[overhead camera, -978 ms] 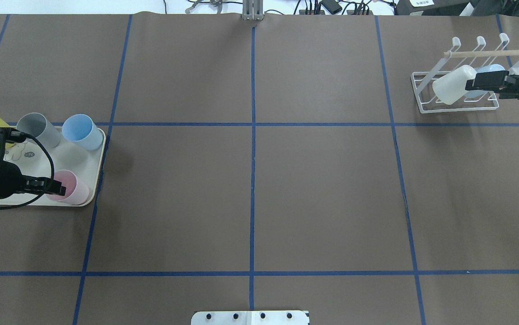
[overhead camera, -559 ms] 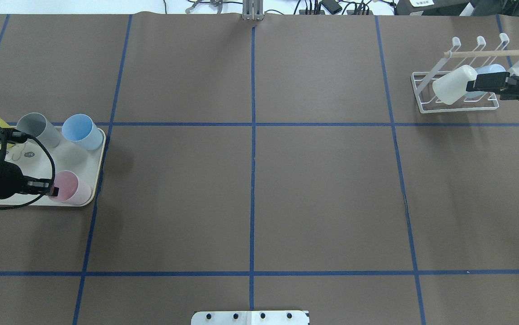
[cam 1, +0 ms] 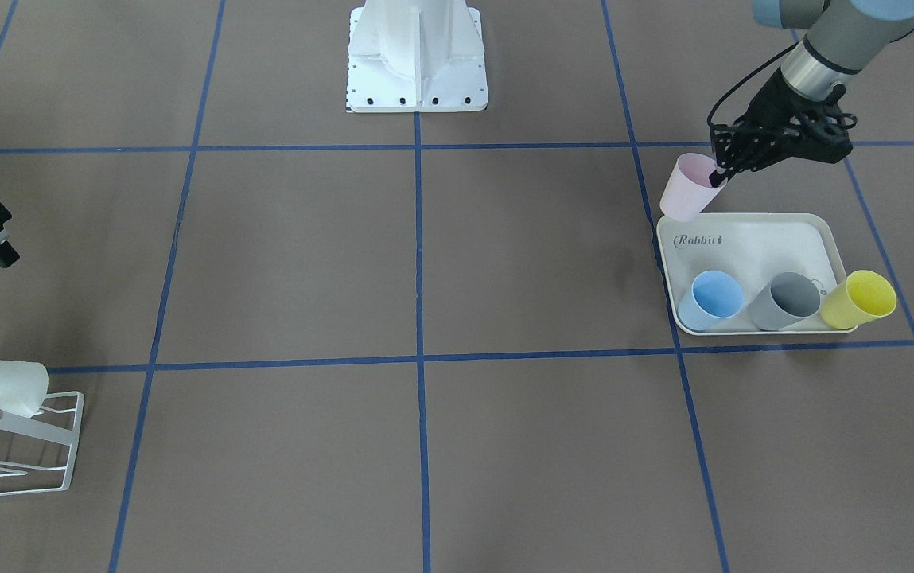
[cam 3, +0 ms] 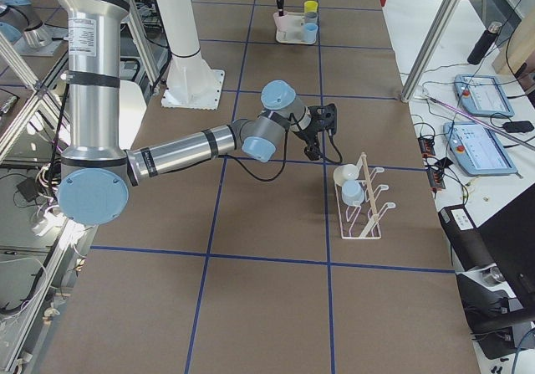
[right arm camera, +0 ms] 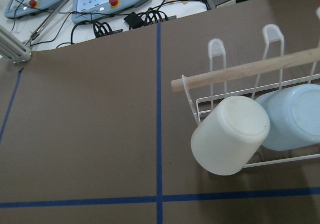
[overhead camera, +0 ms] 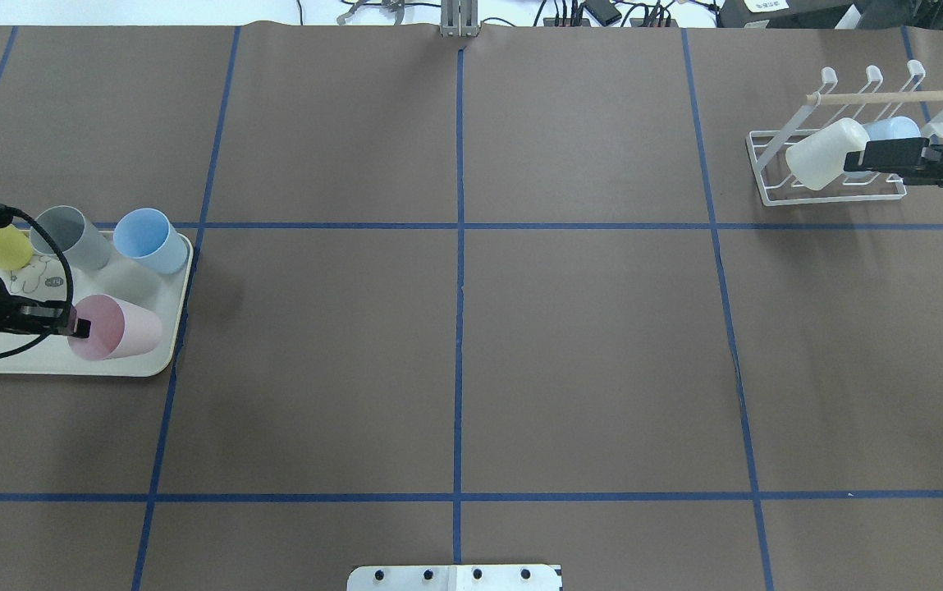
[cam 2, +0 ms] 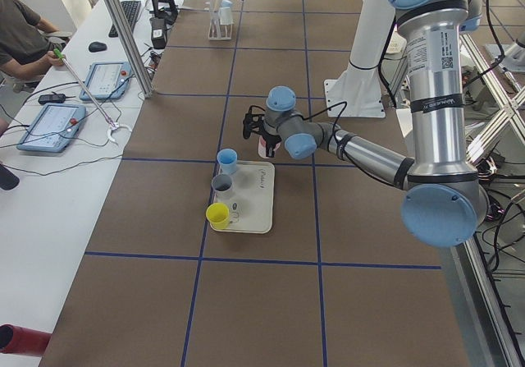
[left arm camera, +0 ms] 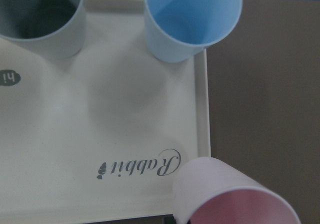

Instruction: Transfer IKEA cup to right arm and place on rack

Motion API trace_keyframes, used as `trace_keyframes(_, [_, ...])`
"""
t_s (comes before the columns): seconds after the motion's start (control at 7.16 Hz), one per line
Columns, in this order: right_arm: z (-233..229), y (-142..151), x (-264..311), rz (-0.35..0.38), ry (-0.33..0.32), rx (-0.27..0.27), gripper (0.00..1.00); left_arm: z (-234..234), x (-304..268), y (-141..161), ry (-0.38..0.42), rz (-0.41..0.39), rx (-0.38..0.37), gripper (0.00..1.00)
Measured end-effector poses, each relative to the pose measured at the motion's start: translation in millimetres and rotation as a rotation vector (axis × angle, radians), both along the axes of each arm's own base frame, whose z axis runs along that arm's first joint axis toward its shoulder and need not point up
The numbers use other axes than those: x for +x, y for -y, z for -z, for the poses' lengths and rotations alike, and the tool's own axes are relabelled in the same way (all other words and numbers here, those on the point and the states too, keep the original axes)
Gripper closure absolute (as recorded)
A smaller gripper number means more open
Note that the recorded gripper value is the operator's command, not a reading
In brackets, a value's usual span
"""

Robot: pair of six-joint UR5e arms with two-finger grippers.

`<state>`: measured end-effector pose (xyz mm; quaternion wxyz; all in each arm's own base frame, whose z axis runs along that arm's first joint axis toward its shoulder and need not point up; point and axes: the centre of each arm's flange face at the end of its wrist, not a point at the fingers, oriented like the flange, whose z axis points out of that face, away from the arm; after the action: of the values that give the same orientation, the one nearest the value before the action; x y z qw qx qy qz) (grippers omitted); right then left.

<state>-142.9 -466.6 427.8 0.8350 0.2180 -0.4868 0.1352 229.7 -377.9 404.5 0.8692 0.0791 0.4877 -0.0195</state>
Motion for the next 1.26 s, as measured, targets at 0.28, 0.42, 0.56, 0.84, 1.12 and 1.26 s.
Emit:
trace_keyframes(0.28, [33, -22, -31, 0.029, 0.104, -0.010, 0.00, 101, 23, 27, -0.178, 0.111, -0.081, 1.00])
trace_keyframes(0.42, [49, -36, -50, 0.033, 0.216, -0.053, 0.00, 159, 53, 36, -0.292, 0.135, -0.151, 1.00])
trace_keyframes(0.56, [67, -50, -63, 0.033, 0.359, -0.104, 0.00, 214, 86, 38, -0.409, 0.142, -0.229, 1.00])
trace_keyframes(0.84, [112, -64, -74, 0.041, 0.642, -0.216, 0.00, 269, 132, 45, -0.712, 0.194, -0.349, 1.00])
trace_keyframes(1.12, [162, -68, -80, 0.081, 0.876, -0.326, 0.00, 259, 147, 49, -0.999, 0.164, -0.416, 1.00])
trace_keyframes(1.26, [188, -71, -88, 0.120, 0.950, -0.354, 0.00, 251, 150, 46, -1.093, 0.118, -0.417, 1.00])
